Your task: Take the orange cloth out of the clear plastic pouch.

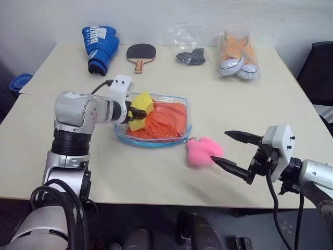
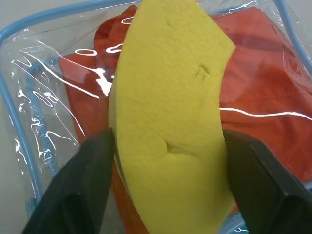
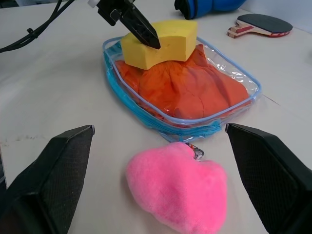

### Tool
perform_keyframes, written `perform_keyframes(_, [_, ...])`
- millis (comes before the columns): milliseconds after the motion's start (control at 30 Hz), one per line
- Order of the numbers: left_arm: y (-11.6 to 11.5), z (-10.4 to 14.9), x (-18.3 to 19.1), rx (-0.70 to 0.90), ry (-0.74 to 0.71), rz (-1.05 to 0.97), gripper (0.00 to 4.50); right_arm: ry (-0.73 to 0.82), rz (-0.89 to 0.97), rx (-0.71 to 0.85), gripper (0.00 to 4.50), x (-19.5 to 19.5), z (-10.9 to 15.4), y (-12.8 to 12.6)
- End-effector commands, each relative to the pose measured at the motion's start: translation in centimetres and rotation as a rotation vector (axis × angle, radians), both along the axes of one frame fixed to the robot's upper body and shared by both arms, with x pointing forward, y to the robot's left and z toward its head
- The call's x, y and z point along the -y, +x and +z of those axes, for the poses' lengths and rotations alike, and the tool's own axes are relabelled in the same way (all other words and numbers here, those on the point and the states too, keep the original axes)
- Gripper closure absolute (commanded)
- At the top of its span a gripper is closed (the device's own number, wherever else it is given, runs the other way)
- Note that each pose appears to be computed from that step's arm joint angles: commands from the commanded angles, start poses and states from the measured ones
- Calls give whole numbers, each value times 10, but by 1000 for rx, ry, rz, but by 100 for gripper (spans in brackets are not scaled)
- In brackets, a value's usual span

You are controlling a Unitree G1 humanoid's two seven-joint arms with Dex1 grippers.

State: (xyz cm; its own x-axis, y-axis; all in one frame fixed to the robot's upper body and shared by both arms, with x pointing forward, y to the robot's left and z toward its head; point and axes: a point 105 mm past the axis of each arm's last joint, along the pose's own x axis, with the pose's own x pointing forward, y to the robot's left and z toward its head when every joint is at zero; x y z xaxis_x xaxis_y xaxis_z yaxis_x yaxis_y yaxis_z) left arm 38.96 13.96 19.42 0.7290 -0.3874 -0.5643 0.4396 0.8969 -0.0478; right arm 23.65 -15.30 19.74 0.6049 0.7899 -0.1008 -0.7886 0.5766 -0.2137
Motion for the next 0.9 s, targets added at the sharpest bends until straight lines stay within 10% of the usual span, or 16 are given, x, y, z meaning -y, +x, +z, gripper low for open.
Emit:
perform_keyframes(33, [-1,5,-11,24,19,29,204,11,24,49,0,-5,13,-4])
perform_keyframes(600, [-24,47,-187,235,-116,585,204,17,165,16,0,-19,18,4])
perform_keyframes(900, [-56,-4,-259,168,75,754,204,17,222,10,0,-26,19,12])
